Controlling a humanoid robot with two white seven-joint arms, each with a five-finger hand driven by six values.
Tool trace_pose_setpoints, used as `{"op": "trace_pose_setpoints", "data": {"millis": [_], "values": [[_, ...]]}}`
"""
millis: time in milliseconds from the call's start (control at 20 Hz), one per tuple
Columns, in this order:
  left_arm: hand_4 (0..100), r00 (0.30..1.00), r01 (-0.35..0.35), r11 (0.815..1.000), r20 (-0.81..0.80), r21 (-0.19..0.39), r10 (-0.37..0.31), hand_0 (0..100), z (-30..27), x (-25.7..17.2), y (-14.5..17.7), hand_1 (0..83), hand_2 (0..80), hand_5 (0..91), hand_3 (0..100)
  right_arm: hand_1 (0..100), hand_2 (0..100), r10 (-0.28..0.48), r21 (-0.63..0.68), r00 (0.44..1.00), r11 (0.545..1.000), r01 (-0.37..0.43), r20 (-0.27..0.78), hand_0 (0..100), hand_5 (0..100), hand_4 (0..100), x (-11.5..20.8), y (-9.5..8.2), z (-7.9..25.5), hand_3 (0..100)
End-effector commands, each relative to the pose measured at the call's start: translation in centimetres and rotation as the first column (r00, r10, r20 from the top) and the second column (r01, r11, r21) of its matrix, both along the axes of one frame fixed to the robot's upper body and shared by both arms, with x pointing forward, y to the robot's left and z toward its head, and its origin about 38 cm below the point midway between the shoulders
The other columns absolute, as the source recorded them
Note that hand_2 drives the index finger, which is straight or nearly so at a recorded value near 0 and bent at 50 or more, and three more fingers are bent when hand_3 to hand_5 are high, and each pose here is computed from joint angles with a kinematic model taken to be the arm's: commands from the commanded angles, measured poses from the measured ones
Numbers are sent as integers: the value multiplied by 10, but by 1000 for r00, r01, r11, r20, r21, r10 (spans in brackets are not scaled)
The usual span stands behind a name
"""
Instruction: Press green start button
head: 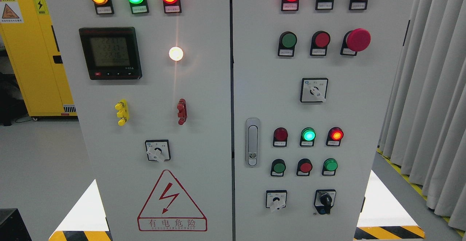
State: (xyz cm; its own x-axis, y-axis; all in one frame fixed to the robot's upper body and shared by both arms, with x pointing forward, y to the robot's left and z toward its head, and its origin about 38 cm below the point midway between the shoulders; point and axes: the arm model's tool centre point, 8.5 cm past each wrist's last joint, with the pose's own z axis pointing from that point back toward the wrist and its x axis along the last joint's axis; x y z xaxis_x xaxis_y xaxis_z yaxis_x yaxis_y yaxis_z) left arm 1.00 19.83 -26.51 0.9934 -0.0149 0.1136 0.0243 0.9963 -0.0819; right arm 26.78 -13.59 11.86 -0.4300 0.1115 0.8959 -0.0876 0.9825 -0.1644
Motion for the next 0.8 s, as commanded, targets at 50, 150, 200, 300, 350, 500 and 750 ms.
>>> {"op": "trace_pose_setpoints", "data": {"millis": [50,150,200,300,350,500,750], "values": [[0,1000,-1,1000,0,2,1,120,0,0,0,556,0,0,0,682,0,6,-5,1000,1000,-6,2,433,70,146,3,1,2,55],[0,1000,-1,1000,0,0,1,120,0,0,-1,556,0,0,0,682,0,11,-4,1000,1000,-11,5,435,70,144,3,2,3,54],[0,1000,1,1000,0,2,-1,120,0,0,0,556,0,0,0,682,0,12,-3,1000,1000,-12,7,435,70,143,3,3,3,54],[0,1000,0,1000,0,-1,0,120,0,0,-1,556,0,0,0,682,0,13,-2,1000,1000,-13,11,435,70,142,3,3,4,54],[0,1000,0,1000,1,0,0,120,0,1,0,556,0,0,0,683,0,14,-3,1000,1000,-14,9,436,70,142,3,3,4,53],[0,1000,0,1000,0,0,0,120,0,0,0,556,0,0,0,682,0,14,-2,1000,1000,-14,11,436,70,141,3,3,4,51],[0,1000,1,1000,0,2,-1,120,0,0,0,556,0,0,0,683,0,13,-15,1000,1000,-13,15,435,71,140,4,3,5,50]]}}
